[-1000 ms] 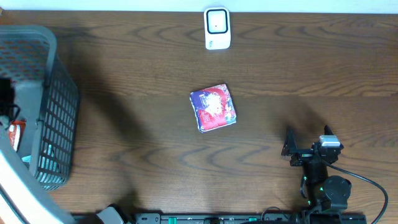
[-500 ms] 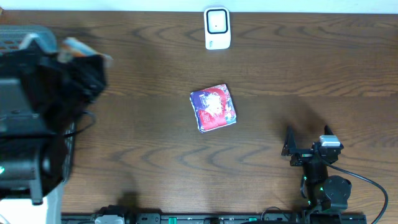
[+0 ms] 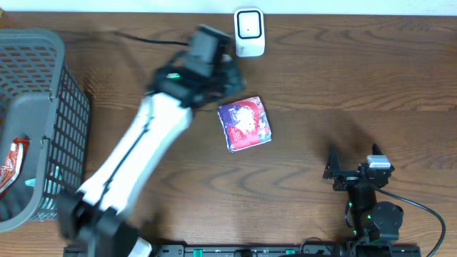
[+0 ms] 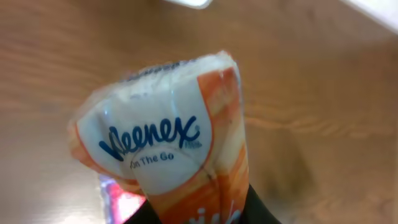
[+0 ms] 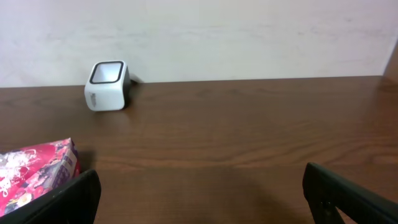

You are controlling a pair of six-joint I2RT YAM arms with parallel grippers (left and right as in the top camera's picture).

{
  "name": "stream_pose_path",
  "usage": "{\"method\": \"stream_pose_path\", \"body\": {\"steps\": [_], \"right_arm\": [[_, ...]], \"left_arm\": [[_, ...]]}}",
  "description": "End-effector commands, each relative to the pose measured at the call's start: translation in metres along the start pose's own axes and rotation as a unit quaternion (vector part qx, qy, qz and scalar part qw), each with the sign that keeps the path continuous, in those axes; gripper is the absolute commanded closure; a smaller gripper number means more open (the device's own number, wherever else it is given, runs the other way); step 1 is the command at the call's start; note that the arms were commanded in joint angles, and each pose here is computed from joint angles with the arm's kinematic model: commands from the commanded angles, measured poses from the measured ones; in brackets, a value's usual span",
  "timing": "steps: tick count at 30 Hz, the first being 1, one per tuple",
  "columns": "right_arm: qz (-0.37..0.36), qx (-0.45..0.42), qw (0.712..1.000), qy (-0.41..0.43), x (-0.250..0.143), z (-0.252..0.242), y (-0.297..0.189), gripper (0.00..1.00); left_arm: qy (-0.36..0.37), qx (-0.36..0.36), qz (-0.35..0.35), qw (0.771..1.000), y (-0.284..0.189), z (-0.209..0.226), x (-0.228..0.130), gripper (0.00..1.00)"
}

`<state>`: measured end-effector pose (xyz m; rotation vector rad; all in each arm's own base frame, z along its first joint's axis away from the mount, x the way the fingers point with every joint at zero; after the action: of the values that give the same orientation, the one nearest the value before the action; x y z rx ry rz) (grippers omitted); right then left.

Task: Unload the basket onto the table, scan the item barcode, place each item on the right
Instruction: 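Carry the Kleenex pack under the scanner and drop it on the table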

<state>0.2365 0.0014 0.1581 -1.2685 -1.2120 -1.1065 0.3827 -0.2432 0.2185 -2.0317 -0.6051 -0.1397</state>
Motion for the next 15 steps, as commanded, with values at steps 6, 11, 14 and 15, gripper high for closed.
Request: {"method": "stream_pose_path", "body": {"steps": [6, 11, 14, 15], "right_arm": [[-0.001, 0.0, 1.0, -0.006, 0.0, 0.0, 0.0, 0.01], [-0.001, 0.0, 1.0, -0.006, 0.0, 0.0, 0.0, 0.01], [-0.001, 0.0, 1.0, -0.006, 0.0, 0.0, 0.0, 0.01], [-0.001, 0.0, 1.0, -0.006, 0.0, 0.0, 0.0, 0.01]], "left_arm": [[0.038, -0.012, 0.052, 0.998, 0.083, -0.034, -0.058, 0.93], [0.056, -0.004, 0.075, 0.996, 0.12, -0.035, -0.086, 0.92], [0.058, 0.015, 0.091, 0.994, 0.135, -0.025, -0.097, 0.76], [0.057, 0.019, 0.094, 0.994, 0.139, -0.022, -0.099, 0.73]]}}
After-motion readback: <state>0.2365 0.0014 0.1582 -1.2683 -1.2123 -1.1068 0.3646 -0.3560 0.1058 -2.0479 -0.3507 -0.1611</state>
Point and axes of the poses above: each gripper's point midway between its finger pads, its own y axis out along the fingers, its own z axis along the line the jaws close on, x = y × z, the point moved 1 cm from there along -y, back along the fingers, and after that the axes turned 6 degrees about -y, right-handed, at the moved point
